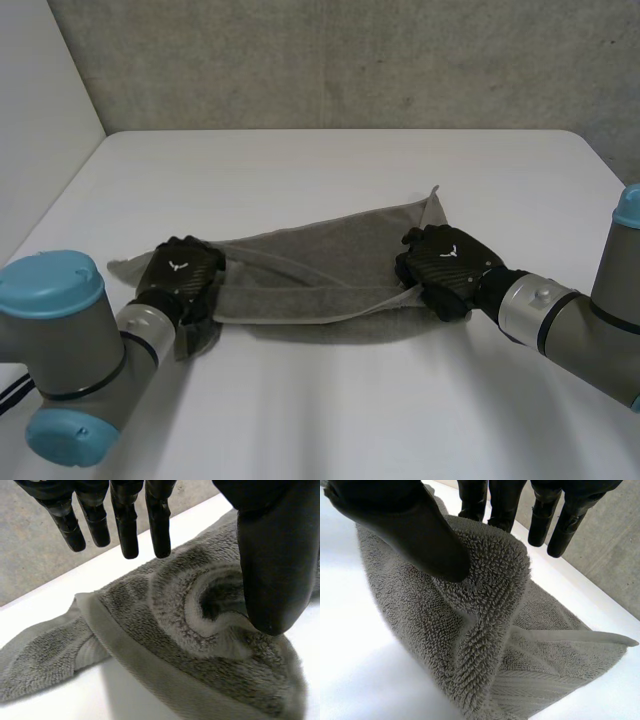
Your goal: Fold the towel.
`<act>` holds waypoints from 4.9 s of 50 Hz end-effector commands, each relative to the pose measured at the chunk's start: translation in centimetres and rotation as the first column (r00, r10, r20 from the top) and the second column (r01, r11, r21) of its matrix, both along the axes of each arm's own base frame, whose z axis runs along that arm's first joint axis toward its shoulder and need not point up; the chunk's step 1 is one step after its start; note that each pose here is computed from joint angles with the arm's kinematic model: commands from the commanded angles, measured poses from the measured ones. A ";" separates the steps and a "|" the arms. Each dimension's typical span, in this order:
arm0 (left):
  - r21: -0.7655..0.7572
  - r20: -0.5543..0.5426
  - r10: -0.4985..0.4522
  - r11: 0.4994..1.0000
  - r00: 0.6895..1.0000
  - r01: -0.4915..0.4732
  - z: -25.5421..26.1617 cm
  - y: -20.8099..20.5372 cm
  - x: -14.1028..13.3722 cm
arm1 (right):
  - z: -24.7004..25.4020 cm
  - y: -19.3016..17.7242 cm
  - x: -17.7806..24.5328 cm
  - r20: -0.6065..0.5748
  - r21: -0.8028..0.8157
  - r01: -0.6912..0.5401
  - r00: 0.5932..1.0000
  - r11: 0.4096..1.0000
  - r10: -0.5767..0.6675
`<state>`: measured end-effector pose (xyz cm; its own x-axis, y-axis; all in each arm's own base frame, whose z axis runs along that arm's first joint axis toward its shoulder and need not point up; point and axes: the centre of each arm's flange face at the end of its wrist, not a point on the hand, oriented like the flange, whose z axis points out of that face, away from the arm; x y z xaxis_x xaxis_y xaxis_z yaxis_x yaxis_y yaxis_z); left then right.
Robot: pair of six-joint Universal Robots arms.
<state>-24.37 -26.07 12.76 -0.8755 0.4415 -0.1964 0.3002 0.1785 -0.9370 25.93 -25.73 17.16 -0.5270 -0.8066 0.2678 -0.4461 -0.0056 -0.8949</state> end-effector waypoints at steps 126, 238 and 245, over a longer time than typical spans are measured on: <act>-0.162 -0.019 0.050 0.985 0.999 -0.053 4.6 -1.1 3.3 | 0.2 -2.6 -3.3 -0.216 -0.129 -0.199 0.962 0.971 0.169; -0.136 0.130 -0.114 0.982 0.985 0.131 1.3 -2.2 4.1 | -0.2 -2.5 -6.9 -0.121 -0.098 0.244 0.959 0.965 -0.255; -0.122 0.135 -0.108 0.985 0.985 0.125 0.7 -2.3 4.0 | -0.4 -3.3 -7.9 -0.121 -0.089 0.277 0.950 0.957 -0.287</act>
